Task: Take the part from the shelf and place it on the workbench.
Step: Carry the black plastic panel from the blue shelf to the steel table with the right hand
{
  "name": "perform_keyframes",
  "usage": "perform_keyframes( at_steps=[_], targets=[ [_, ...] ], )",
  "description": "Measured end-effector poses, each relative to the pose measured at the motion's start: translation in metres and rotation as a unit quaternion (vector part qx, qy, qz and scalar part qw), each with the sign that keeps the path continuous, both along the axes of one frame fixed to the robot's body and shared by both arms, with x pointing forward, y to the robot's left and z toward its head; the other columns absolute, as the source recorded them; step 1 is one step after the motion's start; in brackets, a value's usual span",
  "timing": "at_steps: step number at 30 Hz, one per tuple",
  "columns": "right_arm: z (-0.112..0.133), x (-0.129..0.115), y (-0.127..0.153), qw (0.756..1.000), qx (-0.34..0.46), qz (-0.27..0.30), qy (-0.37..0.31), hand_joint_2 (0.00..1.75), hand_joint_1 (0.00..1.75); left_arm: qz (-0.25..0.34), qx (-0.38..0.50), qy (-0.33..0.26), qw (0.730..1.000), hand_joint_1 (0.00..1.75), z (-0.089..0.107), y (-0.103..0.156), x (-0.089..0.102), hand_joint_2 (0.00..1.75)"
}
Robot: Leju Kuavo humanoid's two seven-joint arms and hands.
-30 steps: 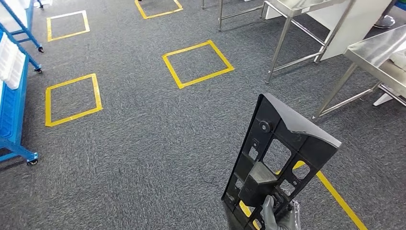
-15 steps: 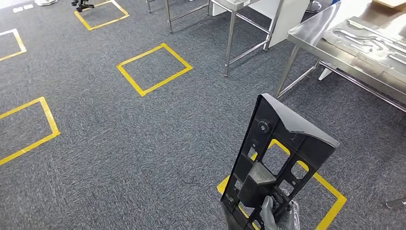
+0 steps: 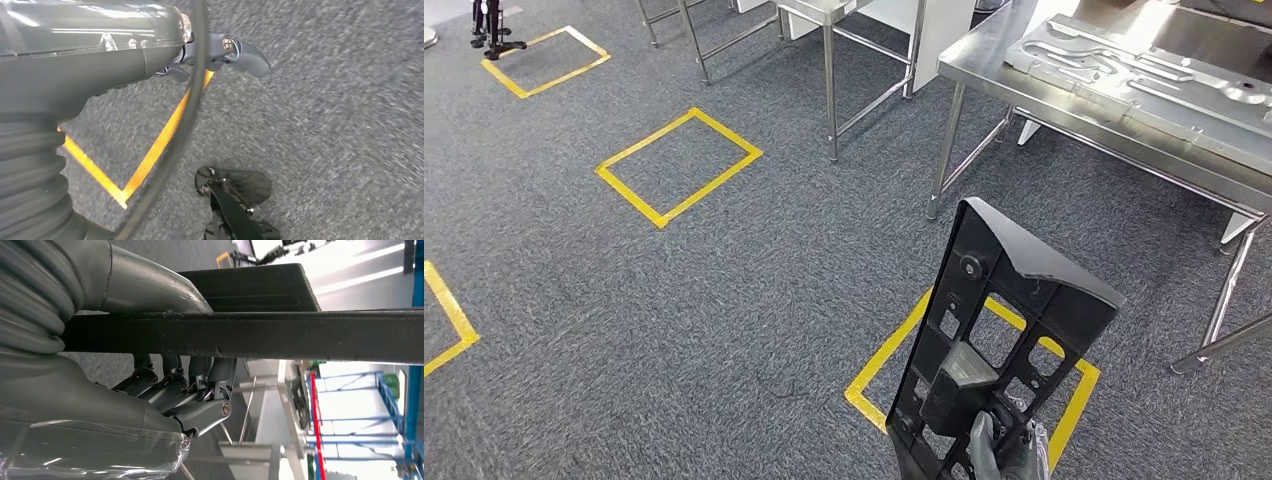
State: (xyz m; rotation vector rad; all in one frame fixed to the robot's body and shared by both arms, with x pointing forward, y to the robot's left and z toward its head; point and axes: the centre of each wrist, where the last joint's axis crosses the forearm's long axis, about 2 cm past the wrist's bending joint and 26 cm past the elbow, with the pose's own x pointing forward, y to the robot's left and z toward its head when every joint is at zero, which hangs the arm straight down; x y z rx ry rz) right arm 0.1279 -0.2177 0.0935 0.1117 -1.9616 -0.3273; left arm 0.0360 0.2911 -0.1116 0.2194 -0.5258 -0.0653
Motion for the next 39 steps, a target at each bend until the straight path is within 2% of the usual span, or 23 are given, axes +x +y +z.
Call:
perform_keyframes(
  at_steps=[21, 27, 34, 39],
  targets=[
    [0.0011, 0.0006, 0.0038, 1.000, -0.006, 0.006, 0.004, 1.75, 1.75, 0.000, -0.007, -0.003, 1.000, 0.00, 0.0006, -0.0046, 0.0053, 1.75],
    [0.0018, 0.0011, 0.0058, 1.000, -0.005, 0.009, 0.004, 1.75, 1.75, 0.000, -0.007, 0.001, 1.000, 0.00, 0.0000, -0.0042, -0.0003, 1.75],
    [0.0016, 0.0003, 0.0064, 0.999, -0.023, -0.014, 0.018, 1.75, 1.75, -0.001, -0.012, -0.006, 1.000, 0.00, 0.0006, -0.0030, 0.0062, 1.75],
    [0.0016, 0.0007, 0.0059, 0.999, -0.031, -0.017, 0.020, 1.75, 1.75, -0.002, -0.018, -0.004, 1.000, 0.00, 0.0002, -0.0037, 0.0029, 1.75]
  ],
)
